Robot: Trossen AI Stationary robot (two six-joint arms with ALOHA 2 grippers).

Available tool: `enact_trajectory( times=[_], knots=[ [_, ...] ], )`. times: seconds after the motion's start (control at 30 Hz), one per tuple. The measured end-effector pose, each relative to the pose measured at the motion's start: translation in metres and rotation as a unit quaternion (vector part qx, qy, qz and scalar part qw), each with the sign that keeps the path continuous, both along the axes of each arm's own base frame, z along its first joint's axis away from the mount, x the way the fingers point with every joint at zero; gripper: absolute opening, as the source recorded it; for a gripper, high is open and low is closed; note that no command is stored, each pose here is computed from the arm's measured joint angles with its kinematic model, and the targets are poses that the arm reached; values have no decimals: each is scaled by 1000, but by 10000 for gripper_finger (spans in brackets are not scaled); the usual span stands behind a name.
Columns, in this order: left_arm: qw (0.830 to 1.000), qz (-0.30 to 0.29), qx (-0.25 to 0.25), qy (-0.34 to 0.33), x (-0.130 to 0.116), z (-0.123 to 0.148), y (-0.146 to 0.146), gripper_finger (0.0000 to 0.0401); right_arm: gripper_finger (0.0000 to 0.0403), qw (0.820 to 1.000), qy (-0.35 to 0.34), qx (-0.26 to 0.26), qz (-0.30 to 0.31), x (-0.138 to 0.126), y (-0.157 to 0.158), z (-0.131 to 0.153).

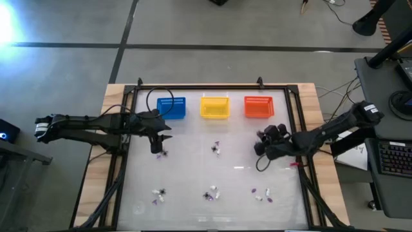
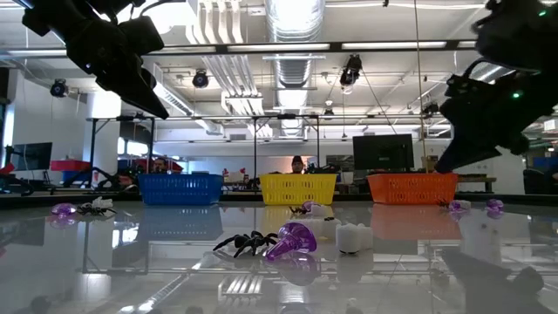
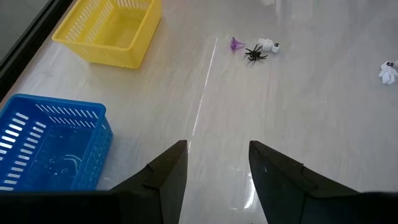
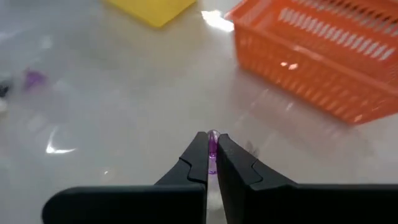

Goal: Sort Halloween decoration
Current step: Put the purple witch hat toy into the orange basket

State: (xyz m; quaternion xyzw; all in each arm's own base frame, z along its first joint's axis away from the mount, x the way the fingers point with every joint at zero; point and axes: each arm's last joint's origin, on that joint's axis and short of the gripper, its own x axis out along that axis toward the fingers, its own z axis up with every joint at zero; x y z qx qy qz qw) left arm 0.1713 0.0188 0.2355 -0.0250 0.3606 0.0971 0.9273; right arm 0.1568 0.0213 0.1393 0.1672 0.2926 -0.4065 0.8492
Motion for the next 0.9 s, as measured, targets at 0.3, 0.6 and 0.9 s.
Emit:
enact_trajectory(
  times=[0.3,0.6,0.9],
  knots=[
    [1000,0,0,0,0,0,0,155,9,999,22,-11,-42,13,-31,15],
    [1000,0,0,0,0,0,0,155,9,997,51,-38,-47,25,-66,43],
    [1000,0,0,1,0,0,0,155,9,994,72,-28,-78,18,-104,51]
  ],
)
